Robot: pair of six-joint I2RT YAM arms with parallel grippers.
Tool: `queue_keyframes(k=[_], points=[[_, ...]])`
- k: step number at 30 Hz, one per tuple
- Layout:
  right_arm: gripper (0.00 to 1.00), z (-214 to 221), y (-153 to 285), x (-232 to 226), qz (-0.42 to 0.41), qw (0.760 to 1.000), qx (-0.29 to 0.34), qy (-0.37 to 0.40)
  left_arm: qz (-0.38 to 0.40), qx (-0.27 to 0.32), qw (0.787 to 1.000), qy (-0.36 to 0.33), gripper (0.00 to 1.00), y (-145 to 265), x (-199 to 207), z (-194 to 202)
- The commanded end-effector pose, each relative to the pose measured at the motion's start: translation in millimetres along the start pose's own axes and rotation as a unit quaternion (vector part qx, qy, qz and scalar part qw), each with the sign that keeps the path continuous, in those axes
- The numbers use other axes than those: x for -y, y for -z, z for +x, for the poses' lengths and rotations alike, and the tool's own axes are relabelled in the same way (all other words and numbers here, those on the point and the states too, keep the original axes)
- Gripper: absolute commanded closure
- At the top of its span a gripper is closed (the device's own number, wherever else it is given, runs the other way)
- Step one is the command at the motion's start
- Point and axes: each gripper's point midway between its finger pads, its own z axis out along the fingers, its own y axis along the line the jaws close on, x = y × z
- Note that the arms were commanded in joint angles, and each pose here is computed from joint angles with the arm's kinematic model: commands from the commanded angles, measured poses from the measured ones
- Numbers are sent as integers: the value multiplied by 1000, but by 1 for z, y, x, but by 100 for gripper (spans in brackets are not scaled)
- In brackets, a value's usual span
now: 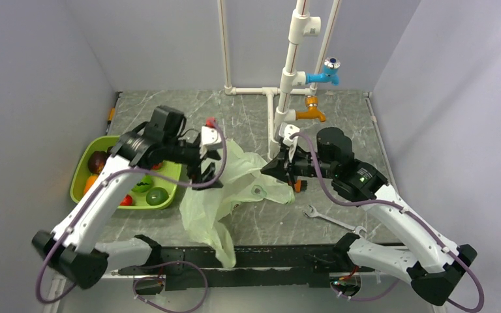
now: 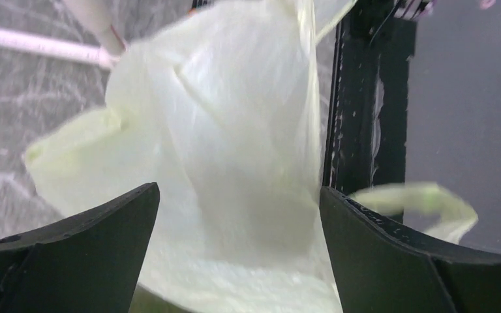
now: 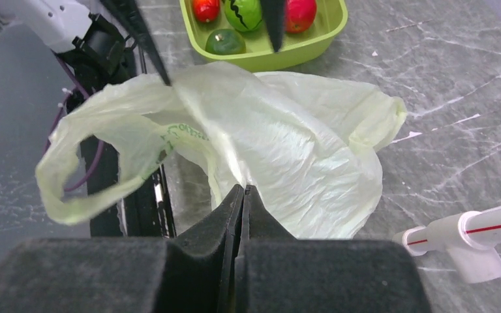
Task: Place the fake fruits into the plastic bag and tie a complex knot
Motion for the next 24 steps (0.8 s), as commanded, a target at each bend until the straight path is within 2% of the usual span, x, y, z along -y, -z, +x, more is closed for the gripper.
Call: queue_keyframes(k=[1, 3, 6, 11, 14, 18, 21, 23, 24], points=[[100, -20, 11, -3, 20, 999, 32, -35, -76, -67, 995, -16, 1, 28, 8, 38], [100, -23, 15, -4, 25, 998, 35, -50, -56, -74, 996, -9, 1, 32, 21, 40], [100, -33, 18, -3, 38, 994, 47, -86, -26, -9, 1000, 9, 1, 33, 43, 15], [100, -48, 15, 7, 62, 988, 65, -125, -83, 93, 992, 27, 1, 21, 42, -15], [100, -52, 12, 12, 73, 984, 69, -145, -124, 88, 986, 72, 1, 9, 24, -27], [100, -59, 11, 12, 68, 983, 70, -153, -199, 92, 973, 76, 1, -5, 2, -41], [100, -67, 13, 8, 57, 985, 71, -144, -257, 42, 958, 117, 1, -18, -14, -22], [100, -69, 15, 4, 48, 988, 66, -134, -267, 33, 955, 128, 1, -21, -20, -18], [100, -70, 16, 2, 43, 989, 64, -126, -250, 35, 959, 132, 11, -24, -16, -20]])
